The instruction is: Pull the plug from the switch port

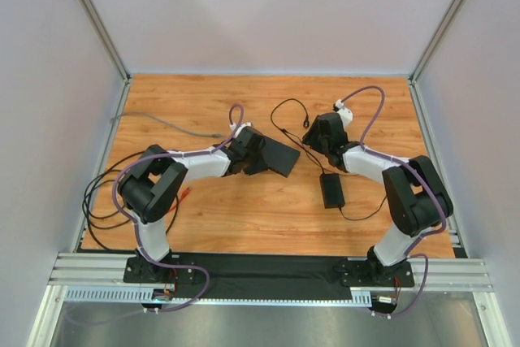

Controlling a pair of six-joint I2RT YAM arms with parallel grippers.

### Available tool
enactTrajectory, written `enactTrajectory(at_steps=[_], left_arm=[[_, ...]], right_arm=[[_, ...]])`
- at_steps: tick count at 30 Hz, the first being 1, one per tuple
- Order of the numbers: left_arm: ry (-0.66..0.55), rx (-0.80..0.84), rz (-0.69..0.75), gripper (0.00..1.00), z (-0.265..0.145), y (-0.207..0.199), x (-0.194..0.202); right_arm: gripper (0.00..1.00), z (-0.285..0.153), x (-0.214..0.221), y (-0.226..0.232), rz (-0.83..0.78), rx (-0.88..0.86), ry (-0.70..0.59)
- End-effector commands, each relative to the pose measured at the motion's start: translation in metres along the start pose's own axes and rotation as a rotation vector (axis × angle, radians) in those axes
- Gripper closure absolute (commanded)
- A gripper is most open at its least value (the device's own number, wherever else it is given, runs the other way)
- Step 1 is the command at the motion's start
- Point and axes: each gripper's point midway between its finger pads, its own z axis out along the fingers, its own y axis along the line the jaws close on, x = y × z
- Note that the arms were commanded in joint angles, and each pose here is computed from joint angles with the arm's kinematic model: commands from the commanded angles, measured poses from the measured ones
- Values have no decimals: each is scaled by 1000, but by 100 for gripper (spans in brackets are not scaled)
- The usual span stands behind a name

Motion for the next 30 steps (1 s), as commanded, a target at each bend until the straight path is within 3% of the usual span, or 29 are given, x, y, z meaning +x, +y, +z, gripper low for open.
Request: enactTrajectory(at_steps=[1, 7, 12, 14, 20, 23, 25, 28, 30], left_arm=[[-80, 204, 90, 100, -20, -48, -25], [-220, 308, 186, 98, -76, -53, -41], [-284, 268, 232, 80, -115, -18, -34], [-311, 290, 225, 68, -137, -13, -33], [-245, 359, 224, 49, -162, 10, 2], [-211, 384, 209, 43, -173, 22, 19], [-197, 426, 195, 39, -182, 25, 29], [-174, 495, 162, 35, -193, 28, 43], [-163, 559, 145, 34, -199, 29, 54]], right_arm=[[47, -20, -43, 6, 54, -25, -155], [46, -34, -54, 5, -30, -8, -165], [43, -53, -36, 9, -97, -10, -78], [43, -64, -21, 14, -158, 0, -27], [42, -111, 40, 20, -391, 60, 53], [39, -129, 75, 12, -422, 41, 114], [30, -144, 91, 12, -442, -1, 135], [0, -158, 110, -8, -431, -19, 168], [0, -165, 116, -21, -401, -31, 179]])
